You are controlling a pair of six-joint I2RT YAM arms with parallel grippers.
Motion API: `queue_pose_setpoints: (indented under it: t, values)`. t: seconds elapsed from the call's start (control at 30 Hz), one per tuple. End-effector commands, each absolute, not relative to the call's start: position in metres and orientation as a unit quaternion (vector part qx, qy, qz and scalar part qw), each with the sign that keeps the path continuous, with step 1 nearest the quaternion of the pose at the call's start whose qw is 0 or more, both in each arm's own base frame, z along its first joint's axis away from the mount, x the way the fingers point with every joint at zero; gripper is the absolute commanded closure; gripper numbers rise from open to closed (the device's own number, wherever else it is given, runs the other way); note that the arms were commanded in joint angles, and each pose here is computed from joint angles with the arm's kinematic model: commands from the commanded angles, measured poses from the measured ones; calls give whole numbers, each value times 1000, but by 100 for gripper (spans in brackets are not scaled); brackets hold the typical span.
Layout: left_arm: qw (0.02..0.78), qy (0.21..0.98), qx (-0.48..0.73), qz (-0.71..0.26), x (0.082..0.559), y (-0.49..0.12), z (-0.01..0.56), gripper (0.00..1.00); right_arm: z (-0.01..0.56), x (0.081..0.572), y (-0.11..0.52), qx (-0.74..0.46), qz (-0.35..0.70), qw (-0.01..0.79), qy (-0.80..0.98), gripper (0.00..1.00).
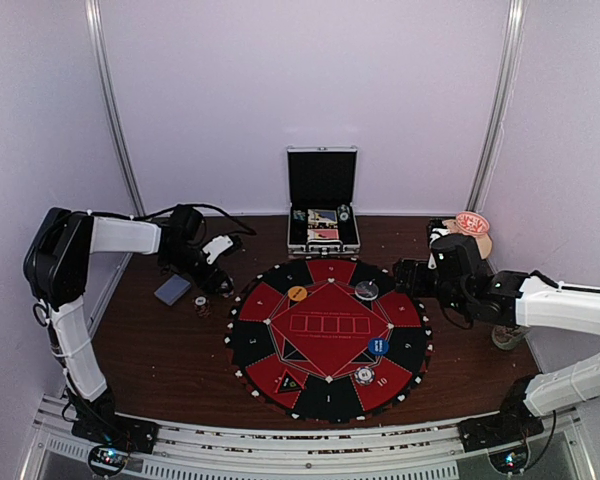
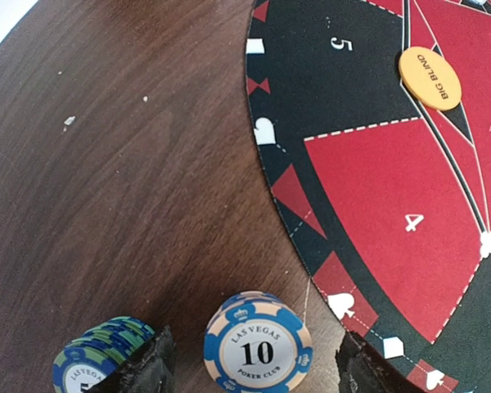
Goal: Distribute texas hold em gaming equipment
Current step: Pick up the pile of poker chips from the pile of poker chips.
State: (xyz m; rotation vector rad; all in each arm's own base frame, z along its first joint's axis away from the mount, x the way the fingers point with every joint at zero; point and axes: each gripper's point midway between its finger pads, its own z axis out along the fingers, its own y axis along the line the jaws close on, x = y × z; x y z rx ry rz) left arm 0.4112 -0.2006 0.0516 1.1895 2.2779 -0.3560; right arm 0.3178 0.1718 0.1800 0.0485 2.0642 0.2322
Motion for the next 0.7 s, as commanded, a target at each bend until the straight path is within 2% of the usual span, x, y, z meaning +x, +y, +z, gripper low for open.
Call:
queue_pose_setpoints:
  t: [0.0,0.23,0.67]
  values:
    - [267,843,447,-133,414,-200,47,30,182,318,169,20,96,514,852,1]
    - [265,845,446,-131,414,-200,44,33,182,319,170,19,96,513,853,1]
    - [269,844,445,-129,416,-199,47,54,182,318,170,19,97,513,852,1]
